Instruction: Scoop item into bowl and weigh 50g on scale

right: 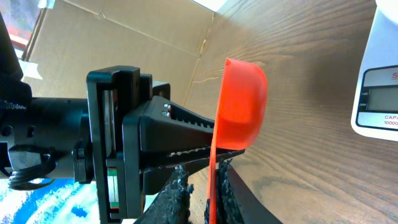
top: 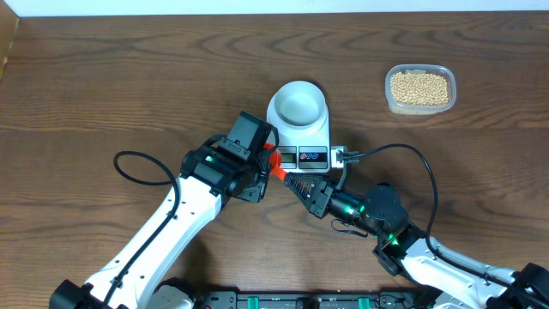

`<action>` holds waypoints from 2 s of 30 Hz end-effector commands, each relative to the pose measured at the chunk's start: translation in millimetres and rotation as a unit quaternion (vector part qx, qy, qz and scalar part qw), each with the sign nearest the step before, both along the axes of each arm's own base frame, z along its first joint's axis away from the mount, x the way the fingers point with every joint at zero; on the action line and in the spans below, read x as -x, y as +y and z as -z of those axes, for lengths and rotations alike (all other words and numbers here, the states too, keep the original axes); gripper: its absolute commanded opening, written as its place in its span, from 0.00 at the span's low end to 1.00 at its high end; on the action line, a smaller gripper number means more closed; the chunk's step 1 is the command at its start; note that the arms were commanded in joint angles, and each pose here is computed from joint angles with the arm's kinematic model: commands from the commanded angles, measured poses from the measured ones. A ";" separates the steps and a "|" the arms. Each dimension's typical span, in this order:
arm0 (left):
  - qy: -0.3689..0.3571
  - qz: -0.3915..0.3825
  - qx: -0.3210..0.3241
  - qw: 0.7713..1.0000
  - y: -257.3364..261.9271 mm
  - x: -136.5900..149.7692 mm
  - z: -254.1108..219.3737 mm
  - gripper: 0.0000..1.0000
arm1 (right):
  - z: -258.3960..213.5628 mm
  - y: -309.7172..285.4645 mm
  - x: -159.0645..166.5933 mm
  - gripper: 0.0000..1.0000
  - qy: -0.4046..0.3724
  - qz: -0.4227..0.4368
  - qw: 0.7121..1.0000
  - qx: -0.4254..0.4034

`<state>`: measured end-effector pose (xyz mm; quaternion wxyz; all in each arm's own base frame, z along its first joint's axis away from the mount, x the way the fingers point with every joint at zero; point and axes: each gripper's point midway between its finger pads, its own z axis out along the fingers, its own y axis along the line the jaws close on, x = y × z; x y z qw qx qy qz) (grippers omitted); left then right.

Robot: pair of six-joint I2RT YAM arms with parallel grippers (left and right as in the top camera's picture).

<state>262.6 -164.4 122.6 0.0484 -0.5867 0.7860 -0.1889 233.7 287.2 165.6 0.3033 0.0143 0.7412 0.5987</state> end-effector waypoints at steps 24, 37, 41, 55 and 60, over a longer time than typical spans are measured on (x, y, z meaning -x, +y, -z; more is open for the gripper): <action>-0.096 0.153 -0.031 0.983 -0.2 -23.7 -21.1 0.63 | 13.9 2.2 3.7 0.01 0.003 -0.012 0.999 0.034; -0.289 0.240 -0.092 0.922 62.8 -5.4 -121.3 0.86 | 19.1 -19.4 -11.1 0.02 -0.001 -0.001 0.998 0.056; -0.279 0.205 -0.139 0.928 93.2 15.2 -124.7 0.86 | 14.0 -36.5 -14.5 0.02 0.011 0.008 0.998 0.057; -0.175 0.275 -0.154 0.933 92.3 26.0 -78.9 0.52 | -3.1 -127.9 -21.5 0.02 0.027 0.093 0.992 0.078; -0.146 0.373 -0.123 0.908 49.7 7.1 -45.2 0.08 | -12.8 -151.3 -21.3 0.02 0.000 0.115 0.990 0.083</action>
